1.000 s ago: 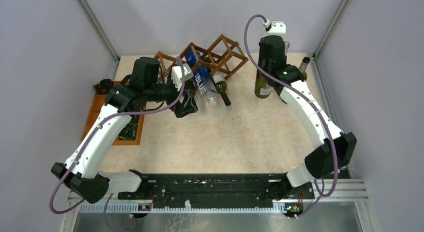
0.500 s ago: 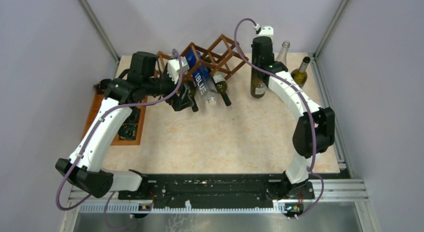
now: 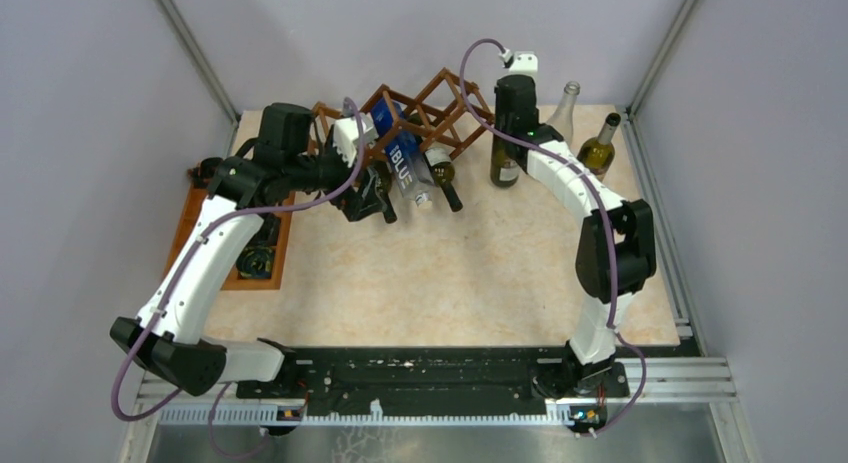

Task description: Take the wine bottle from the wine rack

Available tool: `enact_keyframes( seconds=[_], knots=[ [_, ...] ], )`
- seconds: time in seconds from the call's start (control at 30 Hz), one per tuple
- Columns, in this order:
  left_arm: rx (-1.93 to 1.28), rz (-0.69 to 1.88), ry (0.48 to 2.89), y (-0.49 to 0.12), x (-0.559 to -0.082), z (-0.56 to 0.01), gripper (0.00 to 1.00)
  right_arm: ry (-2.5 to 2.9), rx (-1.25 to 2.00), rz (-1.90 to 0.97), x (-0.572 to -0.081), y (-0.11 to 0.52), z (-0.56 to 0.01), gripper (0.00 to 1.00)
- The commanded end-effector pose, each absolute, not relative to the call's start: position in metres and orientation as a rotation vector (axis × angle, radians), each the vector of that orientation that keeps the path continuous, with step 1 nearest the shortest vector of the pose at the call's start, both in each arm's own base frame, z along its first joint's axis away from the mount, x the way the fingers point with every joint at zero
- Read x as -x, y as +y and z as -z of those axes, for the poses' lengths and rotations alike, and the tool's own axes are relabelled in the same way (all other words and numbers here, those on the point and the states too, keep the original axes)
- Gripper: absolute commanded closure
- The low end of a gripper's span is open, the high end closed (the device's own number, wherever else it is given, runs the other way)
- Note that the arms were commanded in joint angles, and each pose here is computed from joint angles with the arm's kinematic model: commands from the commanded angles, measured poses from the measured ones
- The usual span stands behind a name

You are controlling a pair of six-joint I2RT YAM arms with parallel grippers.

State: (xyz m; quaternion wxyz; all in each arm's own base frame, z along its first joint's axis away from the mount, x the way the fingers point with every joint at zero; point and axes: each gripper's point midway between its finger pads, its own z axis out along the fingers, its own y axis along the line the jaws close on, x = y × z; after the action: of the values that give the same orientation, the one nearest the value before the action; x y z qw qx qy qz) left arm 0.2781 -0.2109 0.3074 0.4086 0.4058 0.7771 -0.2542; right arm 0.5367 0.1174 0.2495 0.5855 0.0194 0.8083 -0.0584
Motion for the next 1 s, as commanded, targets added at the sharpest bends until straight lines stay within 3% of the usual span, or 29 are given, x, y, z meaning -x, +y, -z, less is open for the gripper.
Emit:
enact_keyframes(
  seconds=[0.0, 0.73, 0.8, 0.93, 0.97],
  knots=[
    [-1.016, 0.619, 1.93, -0.206, -0.275, -0.317, 0.01, 1.62, -0.126, 0.046, -0.551, 0.118, -0.329, 1.0],
    [-1.034, 0.601, 1.878, -0.201, -0.265, -0.327, 0.01, 1.682, -0.119, 0.045, -0.544, 0.117, -0.289, 0.97],
    [-1.035, 0.601, 1.874, -0.201, -0.264, -0.328, 0.01, 1.689, -0.121, 0.059, -0.541, 0.115, -0.286, 0.86],
    [-1.034, 0.604, 1.874, -0.201, -0.263, -0.328, 0.01, 1.697, -0.111, 0.063, -0.533, 0.112, -0.291, 0.34],
    [-1.035, 0.605, 1.876, -0.201, -0.263, -0.328, 0.01, 1.694, -0.108, 0.062, -0.531, 0.112, -0.294, 0.27]
  ],
)
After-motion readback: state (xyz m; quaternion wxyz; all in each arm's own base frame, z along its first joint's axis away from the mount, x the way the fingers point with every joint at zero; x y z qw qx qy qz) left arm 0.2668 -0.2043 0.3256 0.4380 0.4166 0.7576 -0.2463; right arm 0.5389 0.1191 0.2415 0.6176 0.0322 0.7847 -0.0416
